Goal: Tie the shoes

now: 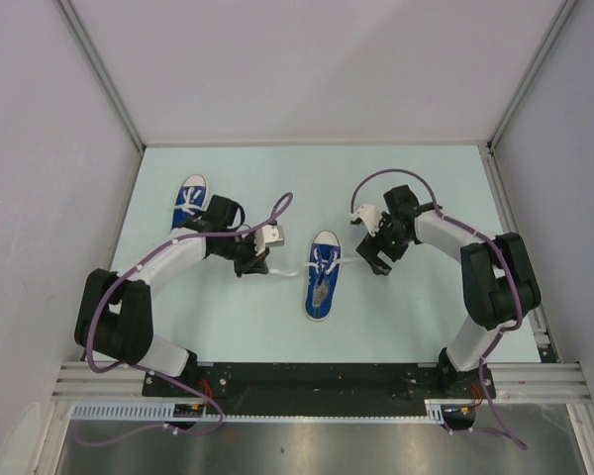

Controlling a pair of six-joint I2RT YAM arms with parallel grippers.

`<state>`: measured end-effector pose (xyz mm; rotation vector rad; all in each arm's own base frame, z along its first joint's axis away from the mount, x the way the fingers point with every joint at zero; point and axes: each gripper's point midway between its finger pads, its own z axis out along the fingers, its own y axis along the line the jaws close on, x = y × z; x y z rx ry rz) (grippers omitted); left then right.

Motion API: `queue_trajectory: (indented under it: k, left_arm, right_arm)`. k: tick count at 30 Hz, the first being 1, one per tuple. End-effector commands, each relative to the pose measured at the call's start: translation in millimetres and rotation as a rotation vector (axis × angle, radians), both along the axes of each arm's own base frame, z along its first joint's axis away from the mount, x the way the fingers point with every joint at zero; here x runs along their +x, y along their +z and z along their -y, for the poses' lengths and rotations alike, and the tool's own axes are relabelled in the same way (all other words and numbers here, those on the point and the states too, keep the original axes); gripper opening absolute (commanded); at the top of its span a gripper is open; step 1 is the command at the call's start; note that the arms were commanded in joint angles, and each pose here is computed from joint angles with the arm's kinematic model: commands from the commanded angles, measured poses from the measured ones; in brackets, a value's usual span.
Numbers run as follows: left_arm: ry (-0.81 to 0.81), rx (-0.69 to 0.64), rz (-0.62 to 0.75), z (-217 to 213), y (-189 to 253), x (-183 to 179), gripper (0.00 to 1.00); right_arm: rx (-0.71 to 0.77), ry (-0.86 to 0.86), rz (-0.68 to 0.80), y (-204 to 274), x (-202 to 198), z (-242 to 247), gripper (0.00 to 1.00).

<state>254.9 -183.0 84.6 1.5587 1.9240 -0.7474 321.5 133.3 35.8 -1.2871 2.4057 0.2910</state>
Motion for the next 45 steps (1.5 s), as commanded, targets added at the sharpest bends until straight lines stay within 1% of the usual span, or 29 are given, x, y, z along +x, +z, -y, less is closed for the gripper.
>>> queue_trajectory:
  k: [1, 3, 6, 7, 9, 13, 15, 18, 20, 21, 22, 23, 25, 26, 28, 29, 30, 31, 33, 35, 36, 39, 45]
  left_arm:
    - [-0.004, -0.084, 0.032, 10.6, 19.4, 3.1, 0.00]
    - [0.001, -0.090, 0.019, 11.7, 19.3, 2.7, 0.00]
    - [0.004, -0.085, 0.018, 10.8, 17.9, 2.0, 0.00]
    - [0.004, -0.083, 0.018, 10.4, 17.7, 1.8, 0.00]
    - [0.004, -0.084, 0.021, 10.4, 18.2, 1.7, 0.00]
    - [0.007, -0.086, 0.013, 11.1, 17.7, 1.9, 0.00]
    - [0.007, -0.087, 0.014, 10.9, 18.4, 1.2, 0.00]
    - [0.006, -0.090, 0.019, 11.0, 19.2, 0.9, 0.00]
    - [0.009, -0.096, 0.015, 11.8, 19.5, 0.7, 0.00]
    - [0.009, -0.100, 0.016, 12.3, 19.7, 0.7, 0.00]
    - [0.011, -0.102, 0.015, 12.6, 19.6, 0.6, 0.00]
    - [0.012, -0.105, 0.012, 13.2, 19.3, 0.6, 0.00]
    - [0.019, -0.109, 0.014, 13.8, 18.0, 2.6, 0.00]
    - [0.023, -0.110, 0.013, 14.0, 17.5, 2.7, 0.00]
    - [0.032, -0.114, 0.019, 14.9, 17.5, 5.9, 0.00]
    - [0.037, -0.112, 0.017, 14.8, 17.1, 6.6, 0.00]
    - [0.040, -0.112, 0.020, 14.8, 17.6, 7.7, 0.00]
    - [0.046, -0.113, 0.020, 14.9, 18.3, 8.5, 0.00]
    - [0.047, -0.116, 0.026, 15.3, 20.0, 9.4, 0.00]
    - [0.047, -0.121, 0.024, 15.8, 21.2, 8.5, 0.00]
    - [0.046, -0.120, 0.024, 15.6, 20.4, 8.0, 0.00]
    - [0.049, -0.122, 0.025, 15.3, 19.0, 6.8, 0.00]
    - [0.054, -0.119, 0.029, 13.5, 16.8, 4.0, 0.00]
  right_arm:
    - [-0.038, 0.057, 0.051, -4.4, 15.0, 11.1, 1.00]
    - [-0.031, 0.054, 0.036, -9.7, 16.0, 15.8, 1.00]
    - [-0.016, 0.069, 0.005, -18.6, 13.3, 18.2, 0.95]
    - [-0.015, 0.076, -0.009, -23.1, 11.6, 17.8, 0.89]
    - [-0.022, 0.090, -0.006, -25.1, 12.4, 18.6, 0.85]
    - [-0.008, 0.106, 0.030, -15.8, 16.7, 15.9, 0.85]
    - [0.006, 0.091, 0.037, -2.1, 15.3, 13.4, 0.84]
    - [0.071, -0.031, 0.076, 23.4, 25.1, 18.6, 0.85]
    - [0.119, -0.215, 0.080, 37.9, 34.2, 27.8, 0.88]
    - [0.144, -0.274, 0.096, 49.5, 36.3, 30.7, 0.89]
    - [0.188, -0.386, 0.069, 54.9, 36.0, 32.2, 0.90]
    - [0.212, -0.446, 0.067, 59.5, 38.3, 36.8, 0.91]
    - [0.214, -0.551, 0.068, 62.0, 41.6, 42.3, 0.92]
    - [0.223, -0.622, 0.056, 60.9, 43.5, 43.2, 0.91]
    - [0.187, -0.688, 0.048, 52.2, 44.5, 46.3, 0.87]
    - [0.198, -0.739, 0.033, 50.0, 45.1, 43.8, 0.86]
    - [0.175, -0.784, 0.040, 46.4, 46.7, 47.0, 0.85]
    - [0.159, -0.819, 0.025, 37.9, 47.3, 47.9, 0.81]
    - [0.151, -0.912, 0.015, 31.9, 48.1, 47.9, 0.80]
    - [0.124, -0.944, 0.007, 24.7, 46.3, 47.9, 0.80]
    - [0.089, -0.989, 0.044, 24.5, 48.7, 52.7, 0.79]
    - [0.105, -1.036, 0.034, 21.9, 49.6, 50.0, 0.80]
    - [0.089, -1.062, 0.027, 10.8, 51.3, 47.6, 0.80]
